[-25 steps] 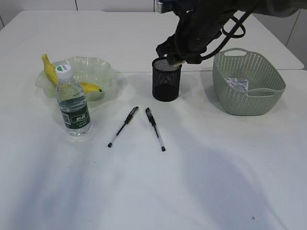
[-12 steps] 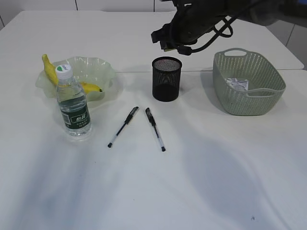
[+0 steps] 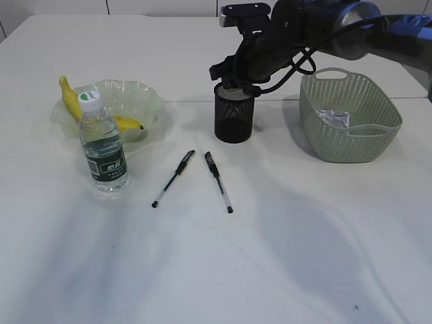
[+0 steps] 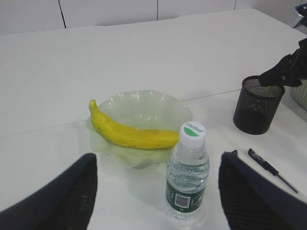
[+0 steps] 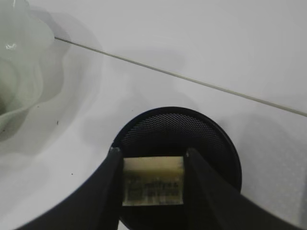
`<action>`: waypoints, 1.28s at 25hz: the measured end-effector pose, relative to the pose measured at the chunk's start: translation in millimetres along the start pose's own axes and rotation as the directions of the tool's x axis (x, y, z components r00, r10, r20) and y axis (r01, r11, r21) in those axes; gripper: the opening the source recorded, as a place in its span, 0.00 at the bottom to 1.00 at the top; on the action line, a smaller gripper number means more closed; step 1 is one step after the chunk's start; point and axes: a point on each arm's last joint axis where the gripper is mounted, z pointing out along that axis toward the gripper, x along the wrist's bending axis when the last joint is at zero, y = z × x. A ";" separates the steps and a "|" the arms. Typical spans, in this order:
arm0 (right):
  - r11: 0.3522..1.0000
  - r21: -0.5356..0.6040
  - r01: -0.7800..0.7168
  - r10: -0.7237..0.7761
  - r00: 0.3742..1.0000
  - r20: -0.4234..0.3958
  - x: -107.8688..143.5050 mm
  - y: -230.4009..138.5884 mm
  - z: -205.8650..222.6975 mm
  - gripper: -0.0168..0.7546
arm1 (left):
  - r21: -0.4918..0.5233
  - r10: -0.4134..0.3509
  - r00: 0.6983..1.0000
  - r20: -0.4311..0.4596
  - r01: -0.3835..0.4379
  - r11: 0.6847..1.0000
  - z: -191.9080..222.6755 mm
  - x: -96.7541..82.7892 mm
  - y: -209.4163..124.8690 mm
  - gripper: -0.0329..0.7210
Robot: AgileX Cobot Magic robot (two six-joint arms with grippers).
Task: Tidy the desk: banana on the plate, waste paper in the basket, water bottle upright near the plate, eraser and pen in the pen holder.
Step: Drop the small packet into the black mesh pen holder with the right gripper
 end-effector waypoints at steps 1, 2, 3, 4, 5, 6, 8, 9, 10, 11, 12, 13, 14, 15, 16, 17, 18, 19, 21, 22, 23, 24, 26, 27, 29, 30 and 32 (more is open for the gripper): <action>1.000 0.007 -0.002 0.002 1.000 0.001 -1.1 -2.3 3.0 0.38 | 0.000 0.000 1.000 0.000 0.000 1.000 0.0 0.0 0.0 0.78; 1.000 0.011 -0.005 0.005 1.000 0.002 -2.4 -3.7 4.8 0.38 | 0.000 0.000 1.000 0.000 0.000 1.000 0.0 0.0 0.0 0.78; 1.000 0.013 -0.009 0.009 1.000 0.002 -3.6 -4.5 5.7 0.38 | 0.000 0.000 1.000 0.000 0.000 1.000 0.0 0.0 0.0 0.78; 1.000 0.017 -0.012 0.012 1.000 0.000 -3.5 -5.8 7.6 0.38 | 0.000 0.000 1.000 0.000 0.000 1.000 0.0 0.0 0.0 0.78; 1.000 0.016 -0.015 0.015 1.000 -0.002 -3.3 -5.7 7.4 0.38 | 0.000 0.000 1.000 0.000 0.000 1.000 0.0 0.0 0.0 0.78; 1.000 0.016 -0.019 0.019 1.000 -0.002 -4.4 -5.7 7.3 0.38 | 0.000 0.000 1.000 0.000 0.000 1.000 0.0 0.0 0.0 0.78; 1.000 0.015 -0.023 0.023 1.000 -0.003 -4.9 -5.6 7.3 0.40 | 0.000 0.000 1.000 0.000 0.000 1.000 0.0 0.0 0.0 0.78; 1.000 0.014 -0.027 0.027 1.000 -0.005 -4.7 -5.5 7.3 0.41 | 0.000 0.000 1.000 0.000 0.000 1.000 0.0 0.0 0.0 0.78; 1.000 0.014 -0.027 0.027 1.000 -0.006 -4.6 -5.5 7.3 0.43 | 0.000 0.000 1.000 0.000 0.000 1.000 0.0 0.0 0.0 0.78; 0.999 0.013 -0.029 0.029 1.000 -0.007 -4.5 -5.4 7.3 0.44 | 0.000 0.000 1.000 0.000 0.000 1.000 0.0 0.0 0.0 0.78; 0.999 0.013 -0.029 0.029 1.000 -0.007 -4.5 -5.4 7.3 0.45 | 0.000 0.000 1.000 0.000 0.000 1.000 0.0 0.0 0.0 0.78; 0.999 0.012 -0.033 0.033 0.999 -0.010 -4.3 -5.2 7.3 0.45 | 0.000 0.000 1.000 0.000 0.000 1.000 0.0 0.0 0.0 0.78; 0.999 0.012 -0.037 0.037 0.999 -0.012 -4.1 -5.2 7.3 0.45 | 0.000 0.000 1.000 0.000 0.000 1.000 0.0 0.0 0.0 0.78; 0.999 0.011 -0.039 0.039 0.999 -0.013 -4.0 -5.2 7.3 0.46 | 0.000 0.000 1.000 0.000 0.000 1.000 0.0 0.0 0.0 0.78; 0.999 0.011 -0.041 0.041 0.999 -0.015 -3.8 -5.2 7.3 0.46 | 0.000 0.000 1.000 0.000 0.000 1.000 0.0 0.0 0.0 0.78; 0.999 0.011 -0.042 0.042 0.999 -0.015 -3.7 -5.2 7.3 0.46 | 0.000 0.000 1.000 0.000 0.000 1.000 0.0 0.0 0.0 0.78; 0.999 0.011 -0.044 0.044 0.999 -0.017 -3.6 -5.1 7.3 0.46 | 0.000 0.000 1.000 0.000 0.000 1.000 0.0 0.0 0.0 0.78; 0.999 0.011 -0.044 0.044 0.999 -0.017 -3.6 -5.1 7.3 0.47 | 0.000 0.000 1.000 0.000 0.000 1.000 0.0 0.0 0.0 0.78; 0.999 0.017 -0.044 0.044 0.999 -0.017 -3.5 -5.7 7.3 0.49 | 0.000 0.000 1.000 0.000 0.000 1.000 0.0 0.0 0.0 0.78; 0.999 0.018 -0.044 0.044 0.999 -0.018 -3.5 -5.7 7.3 0.50 | 0.000 0.000 1.000 0.000 0.000 1.000 0.0 0.0 0.0 0.78; 0.999 0.020 -0.044 0.044 0.999 -0.018 -3.5 -5.9 7.3 0.51 | 0.000 0.000 1.000 0.000 0.000 1.000 0.0 0.0 0.0 0.78; 0.999 0.022 -0.044 0.044 0.999 -0.018 -3.5 -6.1 7.3 0.52 | 0.000 0.000 1.000 0.000 0.000 1.000 0.0 0.0 0.0 0.78; 0.999 0.026 -0.044 0.044 0.999 -0.018 -3.4 -6.3 7.1 0.53 | 0.000 0.000 1.000 0.000 0.000 1.000 0.0 0.0 0.0 0.78; 0.999 0.029 -0.044 0.044 0.999 -0.019 -3.4 -6.6 7.1 0.53 | 0.000 0.000 1.000 0.000 0.000 1.000 0.0 0.0 0.0 0.78; 0.998 0.039 -0.043 0.044 0.999 -0.020 -3.2 -6.3 6.1 0.53 | 0.000 0.000 1.000 0.000 0.000 1.000 0.0 0.0 0.0 0.78; 0.998 0.049 -0.043 0.044 0.999 -0.021 -3.0 -6.6 5.6 0.53 | 0.000 0.000 1.000 0.000 0.000 1.000 0.0 0.0 0.0 0.78; 0.997 0.063 -0.041 0.042 0.999 -0.026 -2.3 -3.0 0.4 0.53 | 0.000 0.000 1.000 0.000 0.000 1.000 0.0 0.0 0.0 0.78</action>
